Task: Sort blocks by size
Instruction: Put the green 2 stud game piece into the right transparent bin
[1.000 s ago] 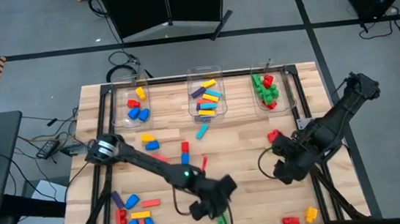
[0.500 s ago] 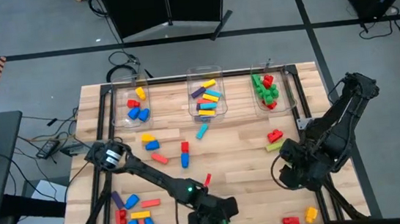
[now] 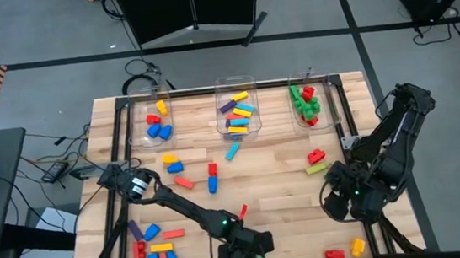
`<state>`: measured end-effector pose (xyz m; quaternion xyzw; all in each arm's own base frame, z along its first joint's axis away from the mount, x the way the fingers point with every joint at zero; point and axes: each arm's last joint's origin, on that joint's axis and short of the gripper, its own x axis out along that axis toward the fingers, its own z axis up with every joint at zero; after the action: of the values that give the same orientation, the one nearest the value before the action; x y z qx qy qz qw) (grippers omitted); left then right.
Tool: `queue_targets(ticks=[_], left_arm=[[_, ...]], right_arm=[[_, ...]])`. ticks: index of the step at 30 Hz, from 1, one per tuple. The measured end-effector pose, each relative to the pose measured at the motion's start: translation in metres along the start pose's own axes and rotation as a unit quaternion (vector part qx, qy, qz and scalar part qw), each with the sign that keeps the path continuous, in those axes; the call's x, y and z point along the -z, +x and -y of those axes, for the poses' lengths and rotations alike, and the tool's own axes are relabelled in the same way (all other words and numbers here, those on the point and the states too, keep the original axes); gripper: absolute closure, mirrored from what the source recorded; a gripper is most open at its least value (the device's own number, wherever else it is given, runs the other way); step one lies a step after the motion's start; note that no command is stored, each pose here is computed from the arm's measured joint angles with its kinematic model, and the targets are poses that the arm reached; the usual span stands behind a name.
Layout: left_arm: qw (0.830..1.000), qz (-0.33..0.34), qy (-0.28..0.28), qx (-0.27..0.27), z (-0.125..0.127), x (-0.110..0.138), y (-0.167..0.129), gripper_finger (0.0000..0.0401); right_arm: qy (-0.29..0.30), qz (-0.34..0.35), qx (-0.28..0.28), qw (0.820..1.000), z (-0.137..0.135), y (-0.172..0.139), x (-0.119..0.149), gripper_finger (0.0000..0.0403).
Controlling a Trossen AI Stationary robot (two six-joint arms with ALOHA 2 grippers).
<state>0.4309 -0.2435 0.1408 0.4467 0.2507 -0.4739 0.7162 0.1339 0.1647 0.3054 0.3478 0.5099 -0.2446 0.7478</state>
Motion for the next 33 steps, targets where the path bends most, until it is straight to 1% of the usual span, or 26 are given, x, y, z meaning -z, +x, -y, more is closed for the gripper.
queue_targets(ticks=[4, 7, 12, 16, 18, 22, 26, 30, 33], left_arm=[[1.0, -0.005, -0.003, 0.007, 0.001, 0.001, 0.0, 0.0114], [1.0, -0.006, -0.018, 0.009, 0.002, 0.001, 0.0, 0.0132], [0.999, 0.006, -0.041, 0.027, 0.004, 0.001, 0.001, 0.0189], [0.997, 0.004, -0.064, 0.031, 0.006, 0.0, 0.001, 0.0242], [0.997, 0.003, -0.075, 0.032, 0.006, 0.0, 0.001, 0.0261], [0.993, 0.002, -0.112, 0.03, 0.004, 0.002, 0.001, 0.0261], [0.987, -0.006, -0.161, 0.021, -0.005, 0.014, -0.004, 0.0261], [0.98, -0.037, -0.198, 0.003, -0.019, 0.035, -0.019, 0.0261], [0.972, -0.065, -0.224, -0.015, -0.031, 0.049, -0.039, 0.0261]], right_arm=[[0.012, 0.001, -0.005, 1.0, 0.0, -0.001, 0.002, 0.0172], [0.018, 0.007, -0.01, 1.0, -0.001, -0.001, 0.002, 0.0172], [0.028, 0.009, -0.011, 1.0, -0.001, -0.001, 0.002, 0.0173], [0.029, 0.01, -0.011, 0.999, -0.001, -0.001, 0.002, 0.0174], [0.032, 0.016, -0.014, 0.999, -0.001, -0.001, 0.002, 0.0174], [0.042, 0.023, -0.017, 0.999, -0.001, -0.001, 0.002, 0.0174], [0.045, 0.021, -0.023, 0.999, -0.003, -0.001, 0.002, 0.0174], [0.048, 0.019, -0.032, 0.998, -0.004, -0.001, 0.002, 0.0174], [0.054, 0.025, -0.049, 0.997, -0.008, -0.001, 0.002, 0.0174]])
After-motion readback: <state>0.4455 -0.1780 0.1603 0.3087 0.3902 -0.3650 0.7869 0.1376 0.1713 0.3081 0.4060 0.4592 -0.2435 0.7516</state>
